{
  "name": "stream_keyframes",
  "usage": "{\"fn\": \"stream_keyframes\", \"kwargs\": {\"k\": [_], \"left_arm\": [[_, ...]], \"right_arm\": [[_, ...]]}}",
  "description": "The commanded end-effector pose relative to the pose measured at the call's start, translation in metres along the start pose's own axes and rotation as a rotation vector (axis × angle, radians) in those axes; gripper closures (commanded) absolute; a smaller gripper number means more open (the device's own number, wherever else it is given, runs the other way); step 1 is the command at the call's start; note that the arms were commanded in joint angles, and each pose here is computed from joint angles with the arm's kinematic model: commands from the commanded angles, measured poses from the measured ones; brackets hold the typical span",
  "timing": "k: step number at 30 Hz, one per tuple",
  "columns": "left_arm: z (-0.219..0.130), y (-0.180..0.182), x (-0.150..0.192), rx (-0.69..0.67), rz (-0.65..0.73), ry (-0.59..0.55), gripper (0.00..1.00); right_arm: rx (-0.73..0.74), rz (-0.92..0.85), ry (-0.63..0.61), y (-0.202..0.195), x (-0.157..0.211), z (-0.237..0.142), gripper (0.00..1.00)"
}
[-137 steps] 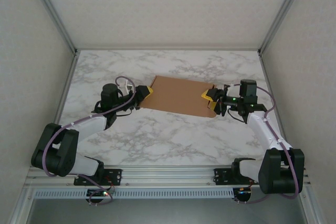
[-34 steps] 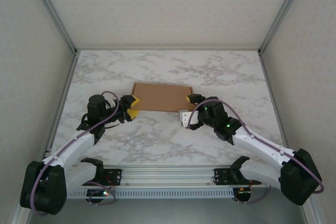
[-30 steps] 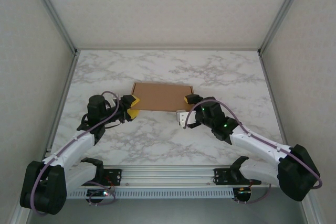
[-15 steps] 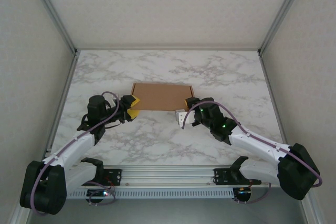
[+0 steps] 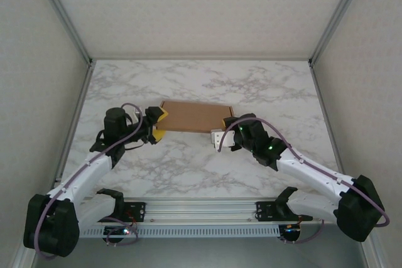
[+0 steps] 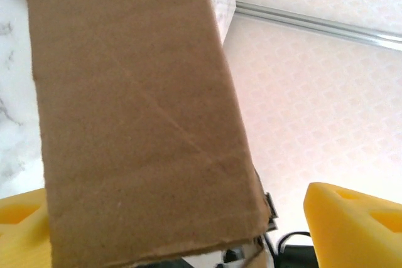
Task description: Fold the paper box
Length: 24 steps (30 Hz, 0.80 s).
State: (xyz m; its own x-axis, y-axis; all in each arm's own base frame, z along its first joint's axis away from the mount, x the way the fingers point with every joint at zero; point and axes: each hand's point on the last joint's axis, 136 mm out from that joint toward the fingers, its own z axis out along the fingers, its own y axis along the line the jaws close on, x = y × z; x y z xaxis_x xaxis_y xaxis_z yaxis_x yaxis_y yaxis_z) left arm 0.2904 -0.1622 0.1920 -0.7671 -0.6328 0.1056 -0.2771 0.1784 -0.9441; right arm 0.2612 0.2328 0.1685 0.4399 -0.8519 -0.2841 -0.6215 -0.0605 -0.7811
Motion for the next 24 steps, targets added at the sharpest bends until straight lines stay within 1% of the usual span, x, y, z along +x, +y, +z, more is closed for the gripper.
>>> {"fn": "stream_keyframes", "kwargs": {"k": [1, 4, 6, 7, 13, 19, 22, 24], "left_arm": [[-0.01, -0.038, -0.003, 0.005, 0.219, -0.058, 0.14], [-0.024, -0.053, -0.012, -0.071, 0.364, -0.144, 0.13], [-0.032, -0.055, -0.017, -0.112, 0.418, -0.186, 0.12], [-0.034, -0.054, -0.018, -0.129, 0.433, -0.199, 0.12], [-0.041, -0.037, -0.018, -0.158, 0.434, -0.228, 0.1], [-0.044, -0.038, -0.012, -0.15, 0.458, -0.219, 0.09], [-0.05, -0.039, -0.018, -0.185, 0.497, -0.264, 0.09], [-0.056, -0.042, -0.026, -0.214, 0.524, -0.314, 0.09]], "right_arm": [[-0.064, 0.09, -0.034, -0.004, -0.011, -0.015, 0.59], [-0.115, 0.147, -0.036, -0.008, -0.014, -0.025, 0.6], [-0.161, 0.166, -0.049, -0.006, -0.019, -0.034, 0.6], [-0.171, 0.193, -0.031, -0.009, -0.013, -0.037, 0.6], [-0.279, 0.31, -0.015, -0.006, -0.011, -0.059, 0.62], [-0.335, 0.395, 0.0, 0.001, -0.009, -0.072, 0.62], [-0.379, 0.441, -0.009, 0.006, -0.009, -0.08, 0.61], [-0.415, 0.467, -0.018, 0.008, -0.011, -0.084, 0.61]]}}
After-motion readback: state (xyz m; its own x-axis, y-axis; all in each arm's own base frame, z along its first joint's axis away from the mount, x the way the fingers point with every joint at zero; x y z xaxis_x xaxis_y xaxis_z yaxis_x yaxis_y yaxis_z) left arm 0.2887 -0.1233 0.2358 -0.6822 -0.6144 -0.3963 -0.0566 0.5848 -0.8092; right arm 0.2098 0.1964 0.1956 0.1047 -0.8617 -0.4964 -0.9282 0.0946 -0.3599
